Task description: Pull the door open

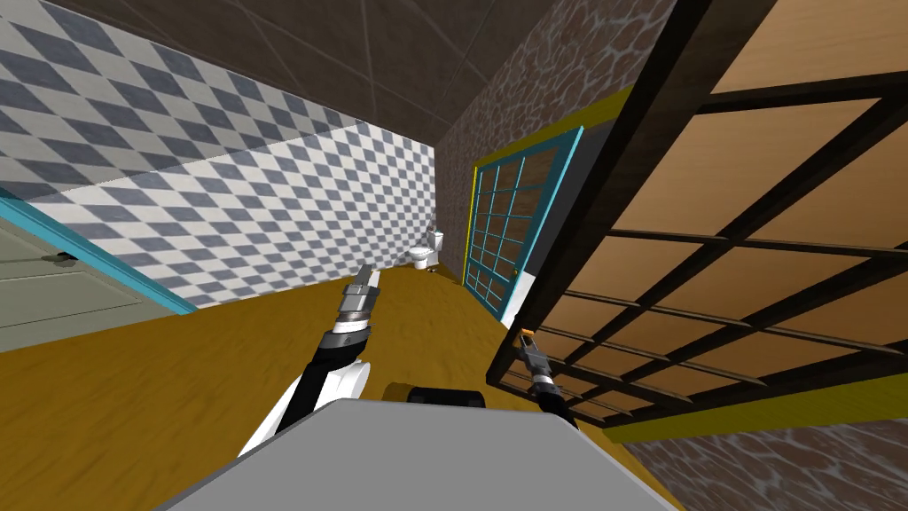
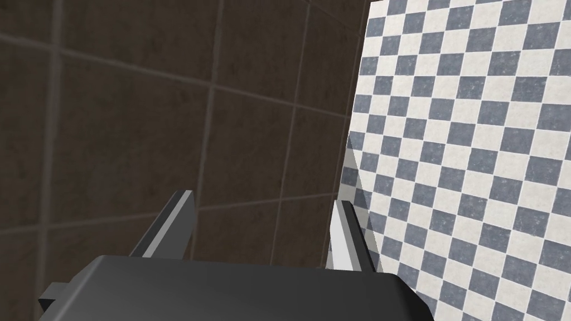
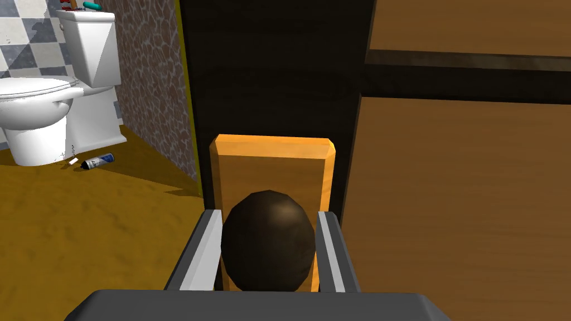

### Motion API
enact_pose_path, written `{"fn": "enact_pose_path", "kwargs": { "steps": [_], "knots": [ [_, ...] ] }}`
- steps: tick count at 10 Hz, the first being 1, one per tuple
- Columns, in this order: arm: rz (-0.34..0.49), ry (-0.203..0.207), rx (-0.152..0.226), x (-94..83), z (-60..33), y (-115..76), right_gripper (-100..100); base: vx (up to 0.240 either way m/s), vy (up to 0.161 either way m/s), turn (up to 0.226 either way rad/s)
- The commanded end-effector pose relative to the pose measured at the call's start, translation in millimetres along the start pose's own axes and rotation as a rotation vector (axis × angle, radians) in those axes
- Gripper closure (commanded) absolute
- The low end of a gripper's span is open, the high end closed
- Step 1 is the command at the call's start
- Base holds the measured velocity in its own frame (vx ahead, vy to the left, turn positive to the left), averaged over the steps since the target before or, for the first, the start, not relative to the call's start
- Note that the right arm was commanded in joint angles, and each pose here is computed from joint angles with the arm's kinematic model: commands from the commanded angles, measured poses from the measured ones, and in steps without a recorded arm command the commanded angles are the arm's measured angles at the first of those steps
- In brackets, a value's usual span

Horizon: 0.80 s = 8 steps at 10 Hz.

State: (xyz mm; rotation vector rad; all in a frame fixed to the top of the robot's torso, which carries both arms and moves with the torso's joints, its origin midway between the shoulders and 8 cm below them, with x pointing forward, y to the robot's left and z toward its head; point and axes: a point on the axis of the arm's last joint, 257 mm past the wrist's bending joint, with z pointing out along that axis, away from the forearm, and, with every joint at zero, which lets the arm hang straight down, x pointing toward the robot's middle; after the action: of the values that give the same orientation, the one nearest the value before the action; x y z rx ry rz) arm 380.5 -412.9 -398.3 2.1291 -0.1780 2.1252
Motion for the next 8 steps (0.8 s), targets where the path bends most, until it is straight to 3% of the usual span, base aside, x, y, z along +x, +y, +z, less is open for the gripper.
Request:
{"fn": "enact_pose_path", "kwargs": {
  "steps": [1, 4, 5, 6, 8],
  "knots": [
    [0.004, 0.001, 0.027, -0.3, -5.9, -4.0, 100, -0.192, -0.012, 0.083],
    [0.007, 0.001, 0.069, 0.3, -13.6, -8.1, 100, -0.215, -0.041, 0.072],
    [0.004, 0.000, 0.060, 0.1, -11.0, -6.9, 100, -0.100, -0.017, 0.019],
    [0.004, -0.002, 0.085, -2.0, -23.4, -5.9, 100, -0.120, -0.024, 0.101],
    [0.002, 0.001, 0.111, -1.6, -35.9, -3.2, 100, -0.153, -0.033, 0.087]
  ]
}}
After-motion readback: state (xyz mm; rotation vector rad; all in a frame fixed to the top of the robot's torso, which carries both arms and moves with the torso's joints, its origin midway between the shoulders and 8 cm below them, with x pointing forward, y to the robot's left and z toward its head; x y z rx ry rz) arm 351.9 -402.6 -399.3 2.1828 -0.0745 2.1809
